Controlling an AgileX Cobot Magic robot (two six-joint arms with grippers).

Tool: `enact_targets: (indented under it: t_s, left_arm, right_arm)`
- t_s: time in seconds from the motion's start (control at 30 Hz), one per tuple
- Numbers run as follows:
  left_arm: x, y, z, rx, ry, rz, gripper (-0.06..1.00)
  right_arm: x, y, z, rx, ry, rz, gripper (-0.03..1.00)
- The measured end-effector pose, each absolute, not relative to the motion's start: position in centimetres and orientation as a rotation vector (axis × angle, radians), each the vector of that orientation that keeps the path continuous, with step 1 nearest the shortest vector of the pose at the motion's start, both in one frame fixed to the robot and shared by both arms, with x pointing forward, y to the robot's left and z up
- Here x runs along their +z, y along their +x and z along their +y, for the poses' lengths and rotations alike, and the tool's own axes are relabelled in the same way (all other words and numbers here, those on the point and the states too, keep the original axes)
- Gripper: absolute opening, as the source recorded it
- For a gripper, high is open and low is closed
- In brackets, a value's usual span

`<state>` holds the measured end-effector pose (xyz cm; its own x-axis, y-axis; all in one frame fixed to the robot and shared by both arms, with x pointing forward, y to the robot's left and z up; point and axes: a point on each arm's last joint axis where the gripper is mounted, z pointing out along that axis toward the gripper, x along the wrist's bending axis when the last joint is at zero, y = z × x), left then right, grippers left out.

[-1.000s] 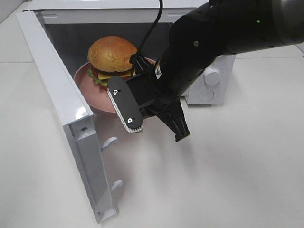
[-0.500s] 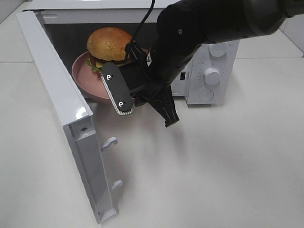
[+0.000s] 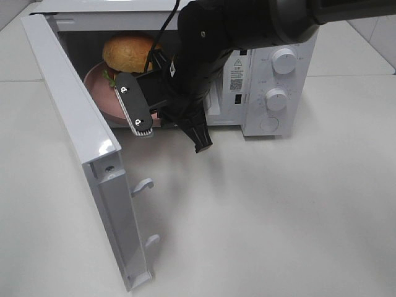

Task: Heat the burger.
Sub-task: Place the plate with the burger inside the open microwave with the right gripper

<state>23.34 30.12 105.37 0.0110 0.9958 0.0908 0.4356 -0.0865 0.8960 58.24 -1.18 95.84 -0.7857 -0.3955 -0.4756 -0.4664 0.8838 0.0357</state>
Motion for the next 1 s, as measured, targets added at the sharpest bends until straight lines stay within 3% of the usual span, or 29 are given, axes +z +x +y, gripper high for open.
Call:
enact_targets:
  t_s: [1.0]
  left_arm:
    - [105.4, 23.3, 30.1, 1.037, 1.603, 1.498, 0.99]
  right_arm:
    - [94.3, 65.1, 0.1, 0.207, -0.496, 2.582, 0.05]
